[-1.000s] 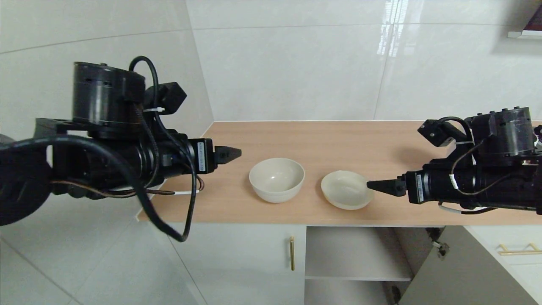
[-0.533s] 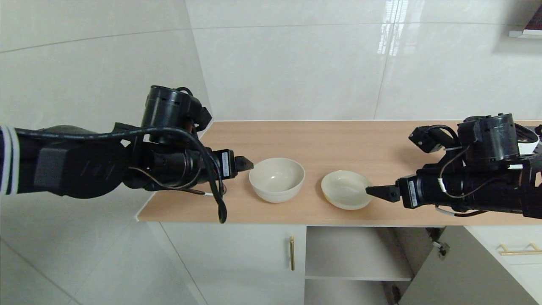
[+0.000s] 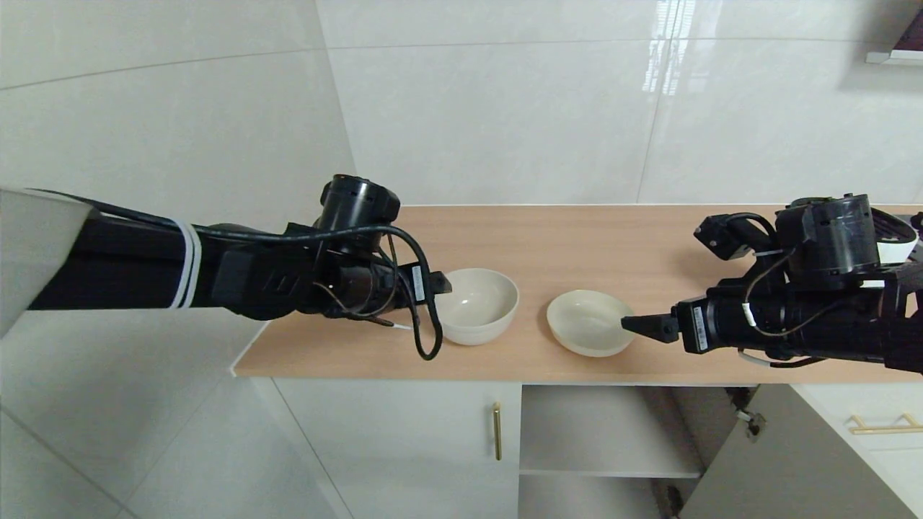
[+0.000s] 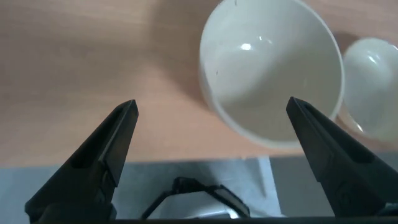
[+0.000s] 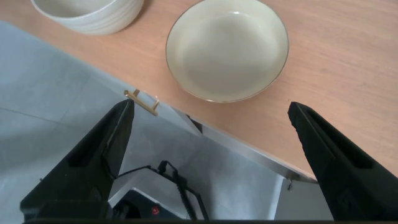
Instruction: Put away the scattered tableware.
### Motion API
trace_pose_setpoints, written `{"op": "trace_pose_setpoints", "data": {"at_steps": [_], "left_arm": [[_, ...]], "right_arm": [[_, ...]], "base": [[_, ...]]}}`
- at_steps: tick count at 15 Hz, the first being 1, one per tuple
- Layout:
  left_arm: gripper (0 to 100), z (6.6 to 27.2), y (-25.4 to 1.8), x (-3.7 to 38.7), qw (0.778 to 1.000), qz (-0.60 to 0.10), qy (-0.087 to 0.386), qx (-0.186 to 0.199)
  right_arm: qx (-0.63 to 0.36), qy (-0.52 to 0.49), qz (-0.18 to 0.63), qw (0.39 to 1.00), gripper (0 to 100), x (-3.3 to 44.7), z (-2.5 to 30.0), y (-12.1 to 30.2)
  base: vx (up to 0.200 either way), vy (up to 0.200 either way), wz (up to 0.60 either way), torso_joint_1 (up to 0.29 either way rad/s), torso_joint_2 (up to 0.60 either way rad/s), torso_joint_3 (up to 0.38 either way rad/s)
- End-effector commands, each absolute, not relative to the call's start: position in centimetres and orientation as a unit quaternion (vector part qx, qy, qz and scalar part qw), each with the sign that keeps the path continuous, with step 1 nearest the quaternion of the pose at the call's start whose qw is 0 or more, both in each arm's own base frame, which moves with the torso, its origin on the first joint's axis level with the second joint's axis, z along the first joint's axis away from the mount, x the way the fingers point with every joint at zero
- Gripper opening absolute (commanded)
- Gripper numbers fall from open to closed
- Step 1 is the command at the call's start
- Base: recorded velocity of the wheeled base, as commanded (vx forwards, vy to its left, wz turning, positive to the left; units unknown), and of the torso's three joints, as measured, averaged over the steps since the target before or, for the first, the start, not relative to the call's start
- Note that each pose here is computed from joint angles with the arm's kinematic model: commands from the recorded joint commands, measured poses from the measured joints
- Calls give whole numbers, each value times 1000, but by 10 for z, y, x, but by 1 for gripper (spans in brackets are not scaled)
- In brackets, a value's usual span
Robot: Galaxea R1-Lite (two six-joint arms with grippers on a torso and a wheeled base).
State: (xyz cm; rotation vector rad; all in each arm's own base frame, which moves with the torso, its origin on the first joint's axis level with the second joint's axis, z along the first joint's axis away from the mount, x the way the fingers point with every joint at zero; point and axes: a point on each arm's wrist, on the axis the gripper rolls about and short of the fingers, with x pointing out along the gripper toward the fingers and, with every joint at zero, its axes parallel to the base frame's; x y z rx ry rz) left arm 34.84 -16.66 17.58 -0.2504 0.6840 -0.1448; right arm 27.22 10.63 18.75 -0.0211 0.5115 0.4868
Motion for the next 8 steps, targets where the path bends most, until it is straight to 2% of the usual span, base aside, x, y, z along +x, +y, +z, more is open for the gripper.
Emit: {"op": "trace_pose_setpoints", "data": {"at_steps": [1,3,7,8], "left_arm": [[100,160,-175,368,933,-53,338,-116],[100,148,-178,381,937,-19,332,-104],[100,144,-179,383,937,-17,334,-103],[0,142,-180,384,936,-17,336,-102]], "right_arm": [[-10,252,239,938,100,272,187,106],[-11,254,239,937,100,272,185,106],[-8,252,238,938,100,272,186,107],[-5,252,238,938,100,272,186,107]], "base": [[0,0,0,0,0,0],[0,0,0,0,0,0],[0,0,0,0,0,0],[0,0,0,0,0,0]]}}
